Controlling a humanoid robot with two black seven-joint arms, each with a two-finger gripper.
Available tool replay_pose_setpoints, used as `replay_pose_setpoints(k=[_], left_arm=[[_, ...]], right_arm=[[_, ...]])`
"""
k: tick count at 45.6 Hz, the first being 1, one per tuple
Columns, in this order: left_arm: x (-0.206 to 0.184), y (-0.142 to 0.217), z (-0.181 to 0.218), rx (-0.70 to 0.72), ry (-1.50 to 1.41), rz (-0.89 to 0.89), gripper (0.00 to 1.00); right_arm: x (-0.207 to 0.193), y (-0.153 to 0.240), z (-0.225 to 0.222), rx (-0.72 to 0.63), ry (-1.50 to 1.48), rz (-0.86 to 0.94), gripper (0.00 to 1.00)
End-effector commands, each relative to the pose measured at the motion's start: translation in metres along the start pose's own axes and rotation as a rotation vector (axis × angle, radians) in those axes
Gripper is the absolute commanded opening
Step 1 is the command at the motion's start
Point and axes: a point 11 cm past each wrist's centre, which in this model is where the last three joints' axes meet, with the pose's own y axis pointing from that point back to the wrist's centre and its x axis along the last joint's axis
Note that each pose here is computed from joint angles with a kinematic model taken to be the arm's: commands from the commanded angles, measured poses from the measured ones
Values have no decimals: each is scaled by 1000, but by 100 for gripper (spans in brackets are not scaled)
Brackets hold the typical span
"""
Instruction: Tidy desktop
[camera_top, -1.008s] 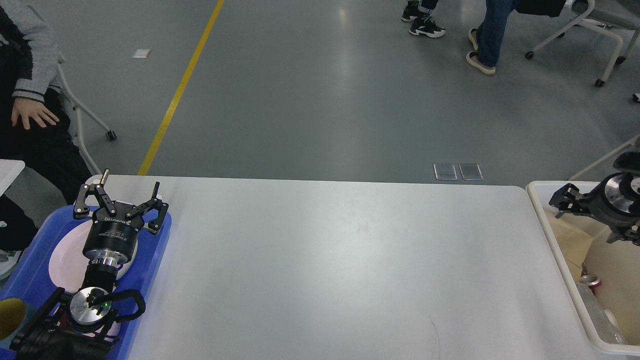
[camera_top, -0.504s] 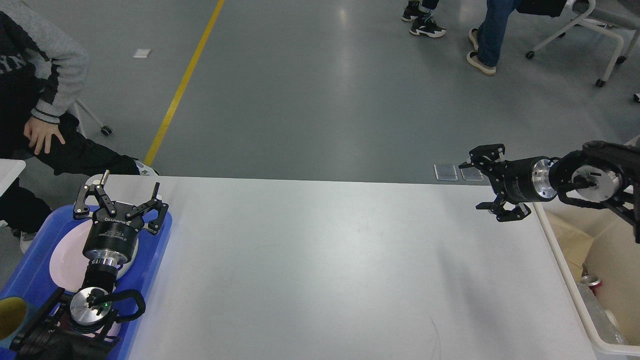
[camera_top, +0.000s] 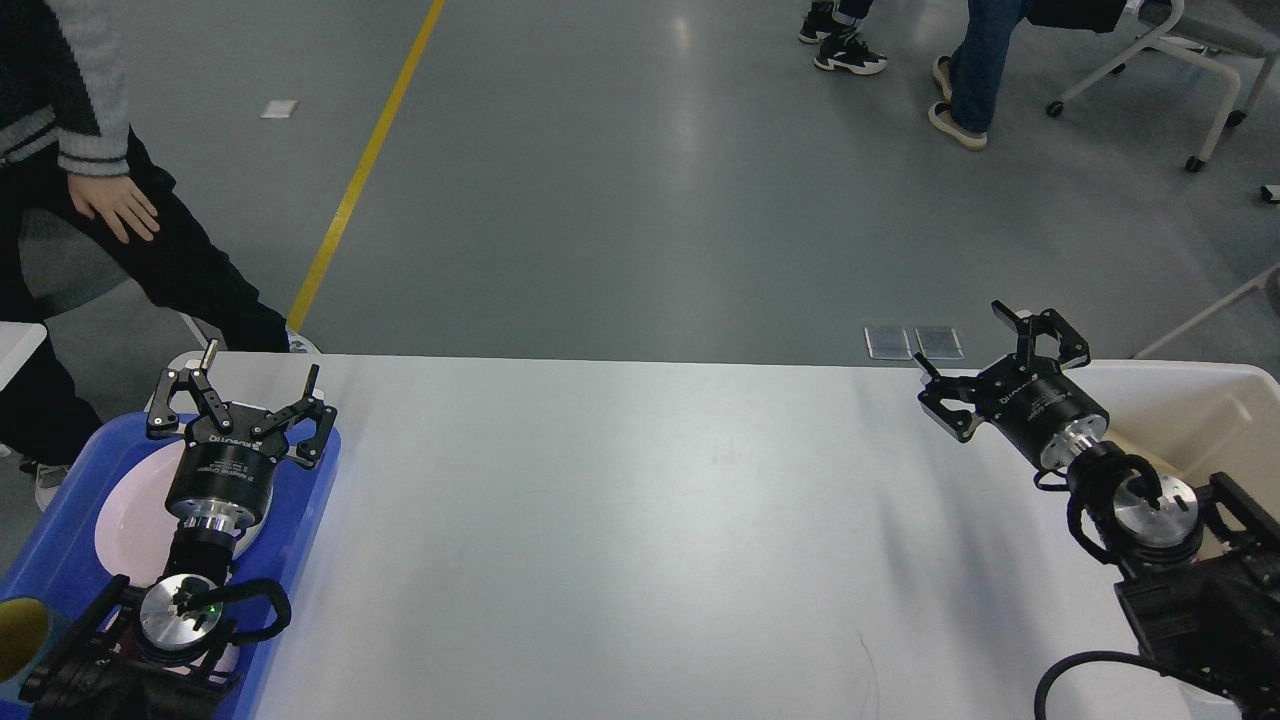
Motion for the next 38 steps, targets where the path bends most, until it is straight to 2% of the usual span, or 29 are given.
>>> replay_pose_setpoints(k=[1,7,10,16,26,38], left_arm=[[0,0,0,0,0,0,96],[0,0,0,-2,1,-1,96],[0,0,0,0,0,-1,96],[0,0,0,0,0,0,96],[0,0,0,0,0,-1,96],[0,0,0,-2,1,-1,96]], right_arm=[[4,9,16,72,-92,-27,100],[14,19,-2,291,-36,9,100],[18,24,-5,340,37,28,100],[27,30,-1,337,138,68,100],[20,35,1,339,229,36,100],[17,36,2,341,227,25,100]])
